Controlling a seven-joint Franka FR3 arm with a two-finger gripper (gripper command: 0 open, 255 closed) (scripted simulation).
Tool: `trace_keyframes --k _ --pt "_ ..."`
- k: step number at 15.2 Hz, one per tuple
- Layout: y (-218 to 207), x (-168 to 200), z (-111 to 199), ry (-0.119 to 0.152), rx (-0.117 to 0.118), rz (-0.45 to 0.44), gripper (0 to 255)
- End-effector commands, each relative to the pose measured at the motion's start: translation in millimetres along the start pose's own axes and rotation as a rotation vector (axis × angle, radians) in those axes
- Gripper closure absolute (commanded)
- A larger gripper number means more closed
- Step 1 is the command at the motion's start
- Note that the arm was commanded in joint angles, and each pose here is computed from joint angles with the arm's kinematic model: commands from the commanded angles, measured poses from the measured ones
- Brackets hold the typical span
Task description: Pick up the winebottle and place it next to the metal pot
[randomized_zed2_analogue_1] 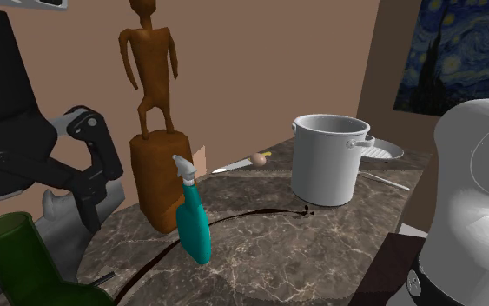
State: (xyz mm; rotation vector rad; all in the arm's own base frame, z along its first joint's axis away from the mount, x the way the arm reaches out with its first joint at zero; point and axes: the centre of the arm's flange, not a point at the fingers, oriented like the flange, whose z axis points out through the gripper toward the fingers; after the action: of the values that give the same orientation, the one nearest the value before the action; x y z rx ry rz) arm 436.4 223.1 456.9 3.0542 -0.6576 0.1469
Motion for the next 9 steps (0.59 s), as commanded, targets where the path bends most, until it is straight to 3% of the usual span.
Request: trace_keyframes --k 1,3,4,9 --pt "-0.1 0.0 0.1 0.0 0.0 0.0 0" --pt "0.0 0.0 0.0 0.0 0.0 0.0 0" --pt "0.0 0.0 0.0 0.0 0.0 0.0 255" --pt "-0.1 0.1 0.1 0.0 0.0 0.0 255"
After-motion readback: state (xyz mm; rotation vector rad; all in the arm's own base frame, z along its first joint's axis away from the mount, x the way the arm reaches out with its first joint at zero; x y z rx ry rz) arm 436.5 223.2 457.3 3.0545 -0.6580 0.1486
